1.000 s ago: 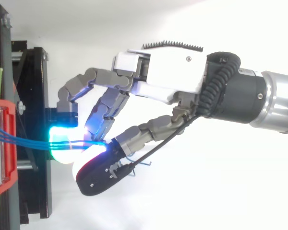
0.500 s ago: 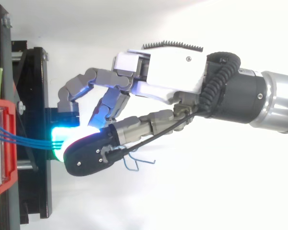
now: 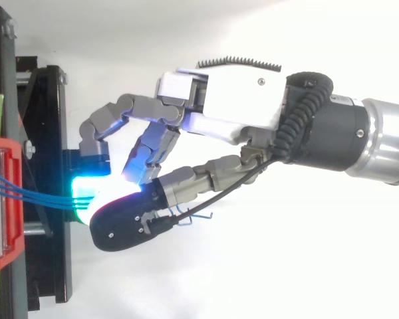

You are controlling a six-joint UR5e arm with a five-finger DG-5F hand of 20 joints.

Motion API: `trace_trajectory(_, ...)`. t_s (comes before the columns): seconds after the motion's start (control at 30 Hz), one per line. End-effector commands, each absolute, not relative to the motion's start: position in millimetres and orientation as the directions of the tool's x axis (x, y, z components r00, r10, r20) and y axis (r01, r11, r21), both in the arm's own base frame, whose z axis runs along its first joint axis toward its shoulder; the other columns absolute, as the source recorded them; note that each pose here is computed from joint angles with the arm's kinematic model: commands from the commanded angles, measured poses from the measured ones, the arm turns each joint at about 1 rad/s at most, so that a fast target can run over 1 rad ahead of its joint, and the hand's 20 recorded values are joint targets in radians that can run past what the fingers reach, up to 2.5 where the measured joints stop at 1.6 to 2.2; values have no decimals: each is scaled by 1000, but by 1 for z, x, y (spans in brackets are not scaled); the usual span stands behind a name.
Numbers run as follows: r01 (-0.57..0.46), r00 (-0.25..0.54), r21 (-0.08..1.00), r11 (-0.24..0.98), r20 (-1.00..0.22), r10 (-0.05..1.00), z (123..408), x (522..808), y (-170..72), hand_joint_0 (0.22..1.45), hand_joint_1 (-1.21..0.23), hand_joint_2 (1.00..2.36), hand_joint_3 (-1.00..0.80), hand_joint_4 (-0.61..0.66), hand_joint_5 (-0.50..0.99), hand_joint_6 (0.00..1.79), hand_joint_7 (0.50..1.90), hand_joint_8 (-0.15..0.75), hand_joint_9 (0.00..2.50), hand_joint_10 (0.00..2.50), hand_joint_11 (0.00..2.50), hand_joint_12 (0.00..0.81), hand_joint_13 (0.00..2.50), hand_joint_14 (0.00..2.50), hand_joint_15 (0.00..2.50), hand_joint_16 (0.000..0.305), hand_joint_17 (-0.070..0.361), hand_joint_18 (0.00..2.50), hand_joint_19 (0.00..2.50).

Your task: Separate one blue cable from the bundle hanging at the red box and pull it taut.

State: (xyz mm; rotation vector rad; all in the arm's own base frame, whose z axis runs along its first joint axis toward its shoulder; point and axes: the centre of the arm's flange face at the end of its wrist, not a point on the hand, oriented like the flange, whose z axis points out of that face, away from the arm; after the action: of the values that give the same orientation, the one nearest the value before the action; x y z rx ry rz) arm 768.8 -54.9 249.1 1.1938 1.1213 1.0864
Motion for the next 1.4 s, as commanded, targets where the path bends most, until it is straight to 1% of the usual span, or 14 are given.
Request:
trace_trajectory(0.0,-30,126,997,66,-62,990,249,769,-55,770,-869,1012,-375,-36,-200,895,1183,355,1165,22,944,393,1174,26,740,40,91,989,575)
trace_trajectory(0.03,-30,126,997,66,-62,990,249,769,-55,787,-884,1009,-407,-26,-201,899,1215,348,1172,22,951,389,1174,24,740,40,91,987,581)
trace_trajectory(0.17,-29,126,997,66,-62,990,249,768,-55,824,-882,1000,-500,-39,-200,902,1199,347,1181,19,948,387,1175,25,750,40,90,980,587)
trace_trajectory(0.27,-30,126,997,68,-63,990,249,769,-55,823,-885,1000,-500,-21,-199,902,1155,341,1186,22,945,383,1178,26,752,39,89,987,576)
trace_trajectory(0.37,-30,126,997,66,-62,990,249,769,-55,771,-880,1000,-500,53,-194,891,1129,336,1190,22,943,386,1185,26,746,39,89,1006,555)
trace_trajectory(0.47,-30,126,997,68,-63,990,249,769,-55,704,-848,1000,-500,78,-184,883,1131,339,1205,22,949,389,1185,27,748,39,88,1002,573)
trace_trajectory(0.63,-29,126,997,66,-62,990,248,769,-55,618,-800,1000,-500,97,-178,876,1128,344,1213,23,943,392,1186,26,748,39,88,999,583)
trace_trajectory(0.9,-29,126,997,68,-64,990,248,769,-55,541,-759,1000,-500,119,-175,865,1120,354,1218,21,933,406,1196,25,750,42,94,1015,584)
trace_trajectory(0.93,-30,126,997,66,-62,990,249,769,-55,531,-747,1000,-500,125,-175,864,1114,356,1218,21,932,409,1199,23,747,42,95,1018,581)
trace_trajectory(1.0,-29,126,997,68,-64,990,248,769,-55,515,-661,1000,-500,125,-173,861,1094,360,1221,21,921,412,1200,24,743,44,98,1024,592)
trace_trajectory(1.07,-30,126,997,66,-62,990,249,769,-55,529,-566,1000,-500,122,-171,854,1093,355,1223,21,913,411,1200,22,740,44,98,1018,601)
trace_trajectory(1.13,-30,126,997,66,-62,990,249,769,-55,563,-511,1000,-500,111,-171,848,1103,348,1216,23,917,404,1188,25,747,43,96,1001,621)
trace_trajectory(1.23,-30,126,997,66,-62,990,249,769,-55,622,-558,1000,-500,105,-172,842,1134,344,1206,19,916,404,1178,24,754,42,95,986,642)
trace_trajectory(1.37,-30,126,997,68,-63,990,249,769,-55,626,-681,1013,-344,97,-174,844,1172,352,1185,22,924,408,1169,24,757,43,98,986,644)
